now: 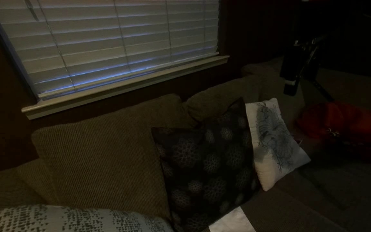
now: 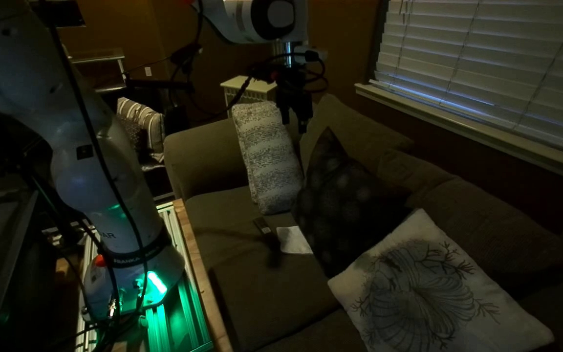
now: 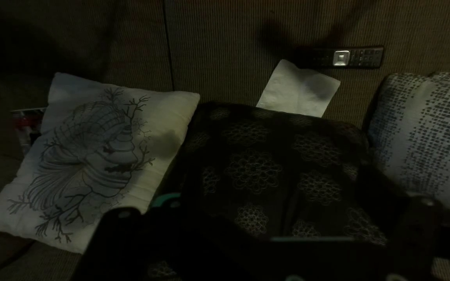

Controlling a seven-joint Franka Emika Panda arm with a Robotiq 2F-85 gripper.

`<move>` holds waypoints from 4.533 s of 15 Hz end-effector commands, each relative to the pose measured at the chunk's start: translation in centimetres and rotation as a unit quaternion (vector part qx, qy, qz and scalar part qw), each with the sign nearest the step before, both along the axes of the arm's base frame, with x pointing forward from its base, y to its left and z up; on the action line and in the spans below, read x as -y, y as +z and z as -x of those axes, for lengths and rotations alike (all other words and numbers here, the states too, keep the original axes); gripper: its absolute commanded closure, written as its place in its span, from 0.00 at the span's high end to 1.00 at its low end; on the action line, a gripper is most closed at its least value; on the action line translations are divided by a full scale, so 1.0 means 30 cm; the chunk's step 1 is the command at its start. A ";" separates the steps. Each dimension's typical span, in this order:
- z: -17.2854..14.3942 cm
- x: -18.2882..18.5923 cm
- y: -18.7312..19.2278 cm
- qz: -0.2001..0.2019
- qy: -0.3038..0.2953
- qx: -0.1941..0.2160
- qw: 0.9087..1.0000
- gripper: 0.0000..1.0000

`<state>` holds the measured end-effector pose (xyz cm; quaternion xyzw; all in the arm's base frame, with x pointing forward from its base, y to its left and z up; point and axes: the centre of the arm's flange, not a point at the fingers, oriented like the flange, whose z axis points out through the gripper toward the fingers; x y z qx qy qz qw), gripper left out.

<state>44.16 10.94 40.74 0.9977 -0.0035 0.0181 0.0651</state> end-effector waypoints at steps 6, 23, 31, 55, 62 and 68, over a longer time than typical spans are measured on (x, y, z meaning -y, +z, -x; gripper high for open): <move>0.000 0.000 0.000 0.000 0.000 0.000 1.000 1.00; -0.024 0.136 -0.004 0.010 -0.062 0.033 0.997 1.00; -0.026 0.270 -0.073 0.014 -0.080 0.079 0.994 1.00; -0.102 0.363 -0.228 -0.025 -0.116 0.108 0.987 1.00; -0.204 0.405 -0.287 -0.067 -0.134 0.108 0.983 1.00; -0.387 0.354 -0.327 -0.102 -0.174 0.115 0.973 1.00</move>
